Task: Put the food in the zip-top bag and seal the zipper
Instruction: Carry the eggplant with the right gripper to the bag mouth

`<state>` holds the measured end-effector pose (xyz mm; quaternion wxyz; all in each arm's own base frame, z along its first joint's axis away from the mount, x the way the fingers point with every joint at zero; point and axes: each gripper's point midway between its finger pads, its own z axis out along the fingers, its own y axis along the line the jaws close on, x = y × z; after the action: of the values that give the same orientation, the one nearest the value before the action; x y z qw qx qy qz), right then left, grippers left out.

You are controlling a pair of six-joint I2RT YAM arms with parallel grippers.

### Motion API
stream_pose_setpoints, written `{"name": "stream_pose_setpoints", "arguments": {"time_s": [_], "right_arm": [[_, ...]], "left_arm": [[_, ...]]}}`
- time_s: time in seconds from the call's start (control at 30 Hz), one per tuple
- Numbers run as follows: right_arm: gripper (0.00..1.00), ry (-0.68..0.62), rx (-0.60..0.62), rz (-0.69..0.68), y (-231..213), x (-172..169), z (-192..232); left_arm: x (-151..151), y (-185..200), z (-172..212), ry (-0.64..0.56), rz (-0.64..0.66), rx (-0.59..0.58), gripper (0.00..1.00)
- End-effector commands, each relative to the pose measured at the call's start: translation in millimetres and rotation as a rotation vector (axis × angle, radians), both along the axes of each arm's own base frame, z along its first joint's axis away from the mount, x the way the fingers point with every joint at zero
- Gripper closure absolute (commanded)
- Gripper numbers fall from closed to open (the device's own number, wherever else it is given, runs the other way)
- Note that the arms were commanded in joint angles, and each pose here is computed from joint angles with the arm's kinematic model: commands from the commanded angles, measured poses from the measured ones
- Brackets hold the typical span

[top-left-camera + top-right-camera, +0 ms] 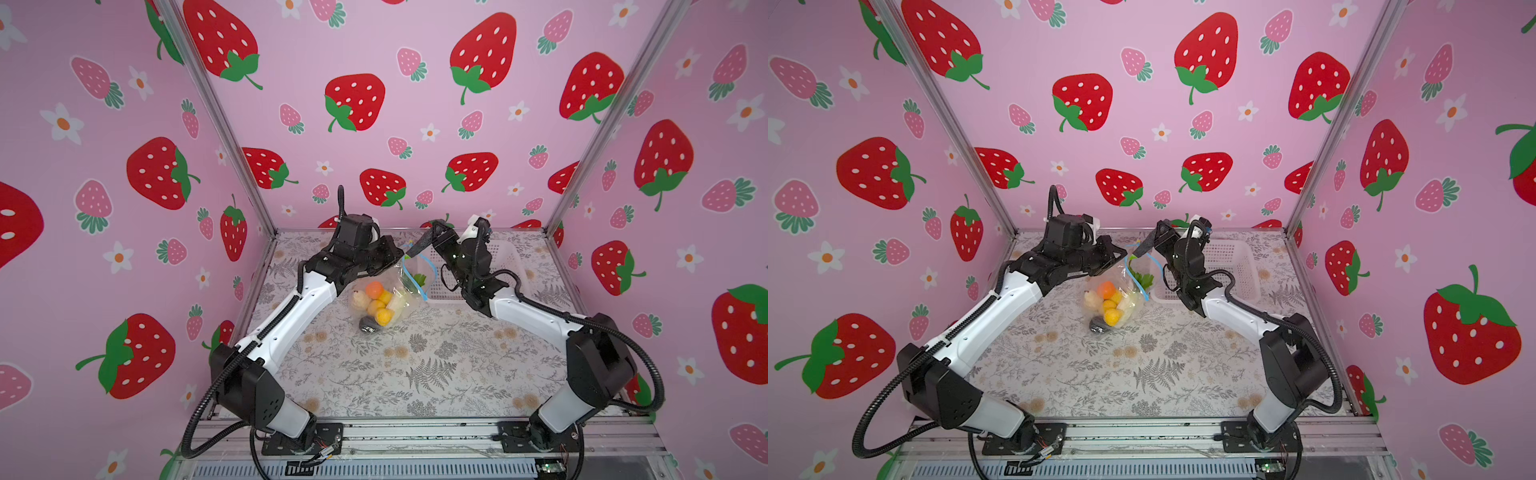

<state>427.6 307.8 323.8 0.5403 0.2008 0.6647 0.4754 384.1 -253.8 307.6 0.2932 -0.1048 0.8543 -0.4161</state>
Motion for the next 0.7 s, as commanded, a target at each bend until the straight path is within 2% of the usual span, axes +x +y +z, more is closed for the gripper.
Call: {"name": "stream_pose_setpoints", "arguments": {"time_s": [0.0, 0.23, 0.67], "right_arm": [[0.75, -0.032, 0.013, 0.003, 10.1, -0.3, 14.0], [0.74, -0.012, -0.022, 0.03, 29.8, 2.4, 1.6], [0.72, -0.003, -0.073, 0.067, 34.0, -23.5, -4.8]], "left_arm": [[-1.1, -0.2, 14.9, -0.041, 0.003, -0.029, 1.0], [-1.4, -0.7, 13.5, -0.038, 0.0, -0.029, 1.0], [0.1, 2.2, 16.2, -0.048, 0.007, -0.034, 1.0]]}}
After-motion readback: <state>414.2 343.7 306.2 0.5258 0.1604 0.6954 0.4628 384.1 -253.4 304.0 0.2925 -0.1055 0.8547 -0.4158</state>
